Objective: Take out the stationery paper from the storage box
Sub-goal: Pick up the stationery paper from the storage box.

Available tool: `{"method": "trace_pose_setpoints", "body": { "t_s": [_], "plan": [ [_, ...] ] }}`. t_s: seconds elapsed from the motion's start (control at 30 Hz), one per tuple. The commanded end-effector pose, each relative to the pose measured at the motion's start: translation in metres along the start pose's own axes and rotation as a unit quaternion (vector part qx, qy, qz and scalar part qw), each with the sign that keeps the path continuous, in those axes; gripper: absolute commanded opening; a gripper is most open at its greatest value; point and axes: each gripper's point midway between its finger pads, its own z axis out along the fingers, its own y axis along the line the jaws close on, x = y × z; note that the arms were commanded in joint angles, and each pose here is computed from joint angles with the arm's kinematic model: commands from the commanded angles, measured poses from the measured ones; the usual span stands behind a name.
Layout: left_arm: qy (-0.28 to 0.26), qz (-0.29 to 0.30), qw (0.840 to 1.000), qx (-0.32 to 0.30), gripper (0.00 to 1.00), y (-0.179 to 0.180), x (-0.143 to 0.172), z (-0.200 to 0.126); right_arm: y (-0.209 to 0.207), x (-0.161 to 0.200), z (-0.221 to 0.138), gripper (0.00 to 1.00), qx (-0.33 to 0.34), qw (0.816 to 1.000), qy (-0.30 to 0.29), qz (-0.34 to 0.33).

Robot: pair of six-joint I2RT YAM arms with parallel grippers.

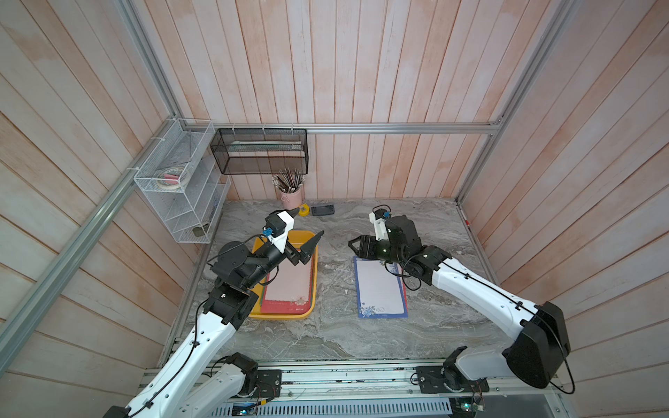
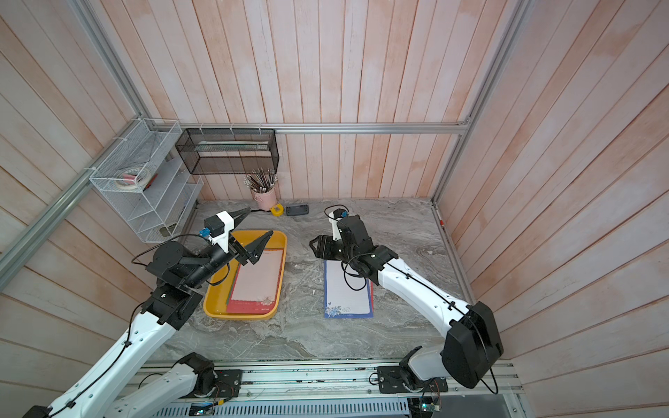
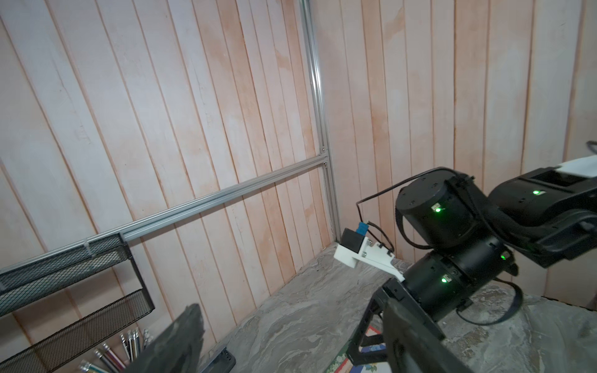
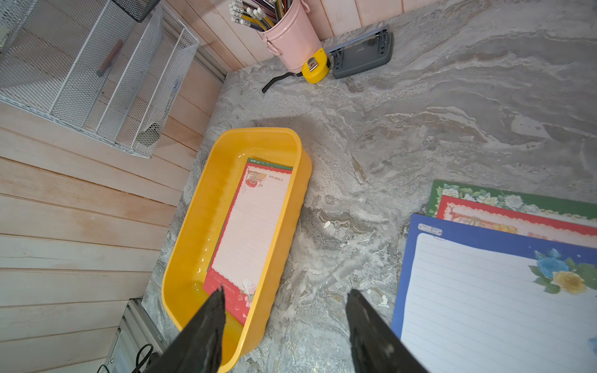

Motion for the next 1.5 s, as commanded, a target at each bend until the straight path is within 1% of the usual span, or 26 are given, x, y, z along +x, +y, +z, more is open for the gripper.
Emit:
{"method": "trace_pose_setpoints", "body": {
  "t_s": [0.0, 0.13, 0.23, 0.37, 0.43, 0.6, 0.8, 0.93, 1.07, 1.2, 1.27, 1.4, 1.47],
  "plan": [
    [0.032, -0.031, 0.997, -0.062, 0.88, 0.03, 0.011, -0.005, 0.013, -0.007, 0.007, 0.62, -0.014, 1.0, -0.007, -0.003],
    [0.066, -0.075, 0.988, -0.121, 0.88, 0.062, 0.035, -0.013, 0.022, -0.004, 0.015, 0.62, -0.018, 1.0, -0.003, -0.006],
    [0.099, -0.118, 0.976, -0.153, 0.88, 0.083, 0.058, -0.016, 0.028, 0.002, 0.022, 0.61, -0.027, 1.0, 0.003, -0.005],
    [0.136, -0.191, 0.956, -0.177, 0.86, 0.104, 0.095, -0.022, 0.039, 0.016, 0.035, 0.61, -0.044, 0.999, 0.021, -0.004],
    [0.153, -0.212, 0.948, -0.18, 0.85, 0.109, 0.113, -0.023, 0.044, 0.022, 0.041, 0.61, -0.052, 0.998, 0.032, -0.003],
    [0.199, -0.242, 0.933, -0.176, 0.82, 0.112, 0.147, -0.018, 0.053, 0.039, 0.057, 0.6, -0.067, 0.996, 0.058, -0.001],
    [0.268, -0.278, 0.906, -0.174, 0.77, 0.112, 0.185, -0.016, 0.057, 0.056, 0.074, 0.58, -0.075, 0.994, 0.083, 0.011],
    [0.313, -0.288, 0.887, -0.18, 0.74, 0.114, 0.212, -0.024, 0.058, 0.065, 0.084, 0.58, -0.076, 0.992, 0.098, 0.015],
    [0.338, -0.299, 0.872, -0.19, 0.67, 0.121, 0.239, -0.034, 0.057, 0.069, 0.091, 0.58, -0.078, 0.991, 0.107, 0.017],
    [0.363, -0.324, 0.852, -0.193, 0.64, 0.127, 0.262, -0.039, 0.056, 0.072, 0.098, 0.57, -0.077, 0.99, 0.114, 0.017],
    [0.38, -0.331, 0.841, -0.195, 0.63, 0.128, 0.273, -0.041, 0.054, 0.076, 0.101, 0.57, -0.074, 0.99, 0.118, 0.018],
    [0.406, -0.337, 0.826, -0.199, 0.61, 0.127, 0.289, -0.046, 0.05, 0.082, 0.106, 0.57, -0.071, 0.989, 0.125, 0.025],
    [0.422, -0.341, 0.815, -0.205, 0.6, 0.127, 0.3, -0.05, 0.048, 0.086, 0.107, 0.57, -0.071, 0.989, 0.129, 0.029]
  ]
}}
